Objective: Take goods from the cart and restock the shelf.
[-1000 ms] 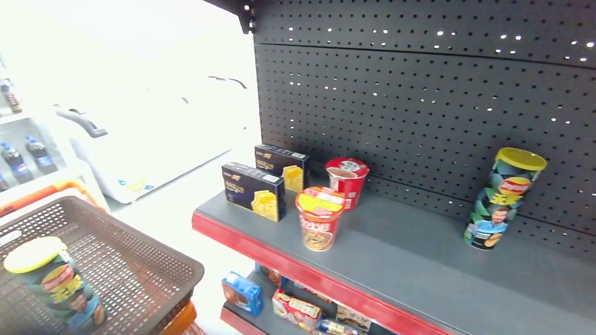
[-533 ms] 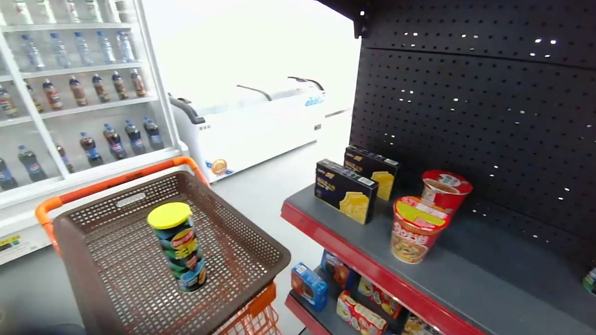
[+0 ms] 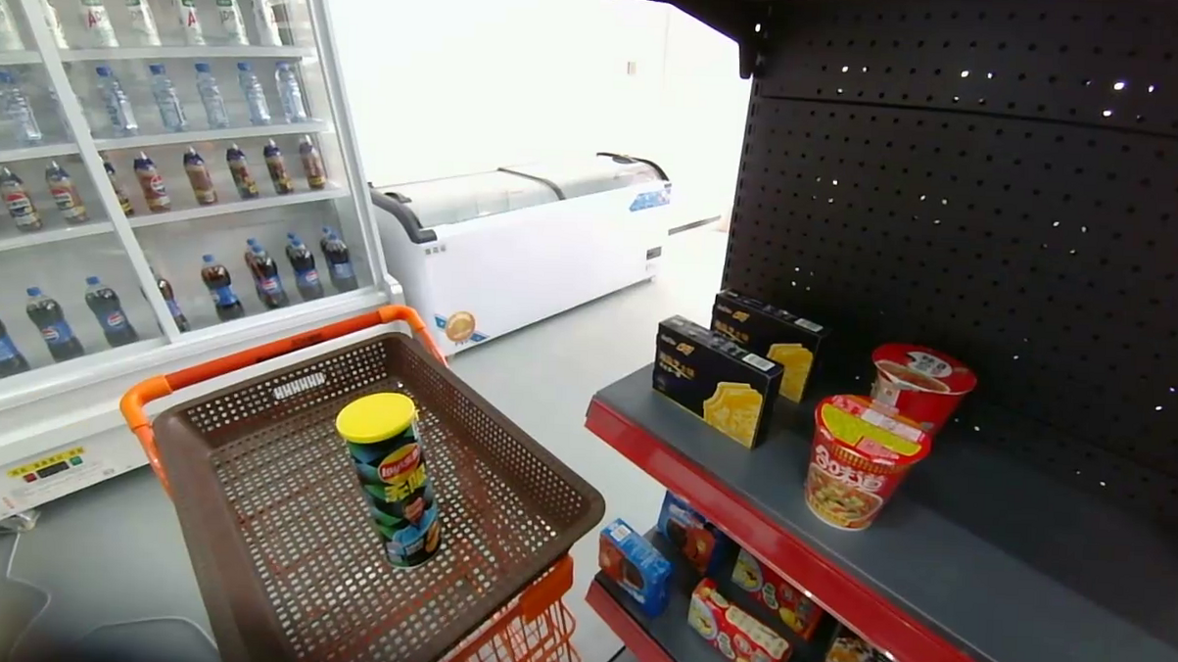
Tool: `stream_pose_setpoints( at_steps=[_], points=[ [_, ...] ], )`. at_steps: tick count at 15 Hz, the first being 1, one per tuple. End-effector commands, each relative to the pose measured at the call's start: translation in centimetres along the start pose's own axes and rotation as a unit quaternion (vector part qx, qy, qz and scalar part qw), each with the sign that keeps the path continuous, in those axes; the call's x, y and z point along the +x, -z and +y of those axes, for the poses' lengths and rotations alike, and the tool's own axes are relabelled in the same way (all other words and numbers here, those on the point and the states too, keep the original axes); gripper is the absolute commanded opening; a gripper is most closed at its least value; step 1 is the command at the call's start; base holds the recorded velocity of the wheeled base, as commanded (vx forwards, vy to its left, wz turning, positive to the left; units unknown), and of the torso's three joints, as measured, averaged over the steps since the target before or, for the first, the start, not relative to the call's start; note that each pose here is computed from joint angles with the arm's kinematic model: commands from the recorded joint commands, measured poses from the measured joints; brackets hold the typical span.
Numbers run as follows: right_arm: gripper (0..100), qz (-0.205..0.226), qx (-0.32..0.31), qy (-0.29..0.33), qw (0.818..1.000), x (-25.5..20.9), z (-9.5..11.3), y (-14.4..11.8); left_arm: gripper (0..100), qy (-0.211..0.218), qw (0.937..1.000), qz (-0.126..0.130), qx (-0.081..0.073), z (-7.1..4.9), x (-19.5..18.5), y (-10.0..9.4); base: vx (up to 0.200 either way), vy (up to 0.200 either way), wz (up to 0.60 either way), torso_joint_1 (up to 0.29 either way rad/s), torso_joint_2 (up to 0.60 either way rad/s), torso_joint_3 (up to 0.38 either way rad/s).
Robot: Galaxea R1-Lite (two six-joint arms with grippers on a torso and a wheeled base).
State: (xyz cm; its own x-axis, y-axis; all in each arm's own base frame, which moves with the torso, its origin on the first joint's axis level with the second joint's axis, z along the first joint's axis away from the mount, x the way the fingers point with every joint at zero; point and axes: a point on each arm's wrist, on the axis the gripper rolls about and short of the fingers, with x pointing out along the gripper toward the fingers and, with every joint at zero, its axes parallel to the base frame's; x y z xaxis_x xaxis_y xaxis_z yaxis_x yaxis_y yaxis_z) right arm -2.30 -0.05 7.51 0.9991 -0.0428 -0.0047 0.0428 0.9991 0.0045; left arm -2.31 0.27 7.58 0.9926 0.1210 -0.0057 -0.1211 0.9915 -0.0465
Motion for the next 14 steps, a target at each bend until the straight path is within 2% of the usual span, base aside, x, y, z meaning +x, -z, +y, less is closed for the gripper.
stream_pose_setpoints(
  at_steps=[1,2,3,4,5,6,7,9,11,12,14],
  points=[
    [100,0.001,0.0,0.0,1.0,0.0,0.0,0.0,100,0.001,1.0,0.002,0.0,0.0,0.0,0.0,0.0,0.0,0.0,0.0,0.0,0.0],
    [100,0.001,0.0,0.0,1.0,0.0,0.0,0.0,100,-0.007,0.9999,0.014,0.006,0.0,0.2,-0.1,0.0,0.0,0.0,0.0,0.0,0.0],
    [100,0.001,0.0,0.0,1.0,0.0,0.0,0.0,100,-0.006,0.9977,0.024,0.063,-0.3,0.6,-3.8,0.0,0.0,0.0,0.0,0.0,0.0],
    [100,0.001,0.0,0.0,1.0,0.0,0.0,0.0,100,0.019,0.9934,0.072,0.087,-0.8,2.9,-6.9,0.0,0.0,0.0,0.0,0.0,0.0],
    [100,0.001,0.0,0.0,1.0,0.0,0.0,0.0,100,0.033,0.9939,0.08,0.069,-1.2,5.1,-9.5,0.0,0.0,0.0,0.0,0.0,0.0],
    [100,0.001,0.0,0.0,1.0,0.0,0.0,0.0,100,0.051,0.9926,0.091,0.062,-1.6,6.9,-11.0,0.0,0.0,0.0,0.0,0.0,0.0],
    [100,0.001,0.0,0.0,1.0,0.0,0.0,0.0,100,0.075,0.9887,0.113,0.064,-2.0,8.2,-11.3,0.0,0.0,0.0,0.0,0.0,0.0],
    [100,0.001,0.0,0.0,1.0,0.0,0.0,0.0,100,0.109,0.9766,0.168,0.078,-2.6,10.8,-10.7,0.0,0.0,0.0,0.0,0.0,0.0],
    [100,0.001,0.0,0.0,1.0,0.0,0.0,0.0,100,0.113,0.9733,0.18,0.086,-3.1,13.0,-10.3,0.0,0.0,0.0,0.0,0.0,0.0],
    [100,0.001,0.0,0.0,1.0,0.0,0.0,0.0,100,0.118,0.9677,0.202,0.094,-3.5,14.6,-9.7,0.0,0.0,0.0,0.0,0.0,0.0],
    [100,0.001,0.0,0.0,1.0,0.0,0.0,0.0,100,0.133,0.9612,0.221,0.099,-4.2,17.0,-8.6,0.0,0.0,0.0,0.0,0.0,0.0]
  ],
)
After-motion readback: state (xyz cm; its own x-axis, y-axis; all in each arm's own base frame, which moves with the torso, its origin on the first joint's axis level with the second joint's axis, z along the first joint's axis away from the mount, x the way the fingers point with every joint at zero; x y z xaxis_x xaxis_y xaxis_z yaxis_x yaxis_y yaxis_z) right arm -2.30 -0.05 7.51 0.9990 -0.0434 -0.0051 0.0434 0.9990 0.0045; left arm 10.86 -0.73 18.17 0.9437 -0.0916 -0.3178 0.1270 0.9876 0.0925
